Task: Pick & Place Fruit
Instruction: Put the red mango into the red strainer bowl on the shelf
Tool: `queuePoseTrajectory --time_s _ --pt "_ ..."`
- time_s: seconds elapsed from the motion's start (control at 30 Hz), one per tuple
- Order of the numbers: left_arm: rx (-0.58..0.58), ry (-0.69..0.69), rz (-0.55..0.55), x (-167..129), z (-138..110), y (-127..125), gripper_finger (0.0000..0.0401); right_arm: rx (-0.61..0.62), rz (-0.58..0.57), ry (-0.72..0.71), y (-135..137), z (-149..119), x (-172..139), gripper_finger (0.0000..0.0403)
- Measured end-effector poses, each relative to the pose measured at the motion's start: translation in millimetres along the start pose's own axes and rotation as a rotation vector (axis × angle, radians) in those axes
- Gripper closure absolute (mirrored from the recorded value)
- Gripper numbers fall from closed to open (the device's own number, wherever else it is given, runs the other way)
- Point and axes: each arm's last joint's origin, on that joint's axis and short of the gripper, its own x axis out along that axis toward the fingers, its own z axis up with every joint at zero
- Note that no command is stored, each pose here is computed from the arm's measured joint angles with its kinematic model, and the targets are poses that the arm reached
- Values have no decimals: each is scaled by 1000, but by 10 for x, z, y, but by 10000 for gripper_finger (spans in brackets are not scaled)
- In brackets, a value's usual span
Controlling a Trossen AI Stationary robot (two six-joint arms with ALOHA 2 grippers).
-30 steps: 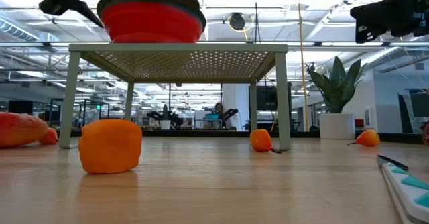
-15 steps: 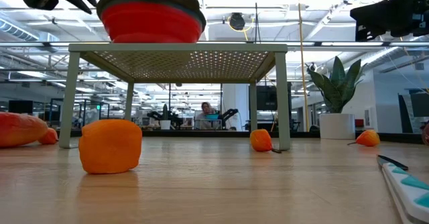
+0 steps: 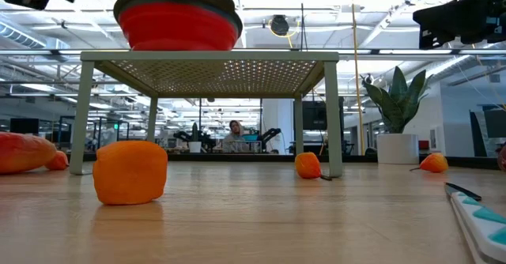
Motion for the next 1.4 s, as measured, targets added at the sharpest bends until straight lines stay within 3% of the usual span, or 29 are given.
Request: queuePoseTrajectory --time_s 0.23,0.47,0.83,1.13,1.4 --pt "-65 186 159 120 -106 11 399 0 -1 0 0 0 0 403" --pt "-118 263 328 230 -217 -23 399 8 -100 5 -30 5 -1 403" --pt "-159 276 379 286 -378 -108 395 8 -98 6 -29 4 -2 403" --pt "-290 234 349 298 -485 -184 393 8 -97 6 -29 3 -2 403" --pt "-337 205 460 534 -680 -343 392 8 -97 7 -29 3 -1 403"
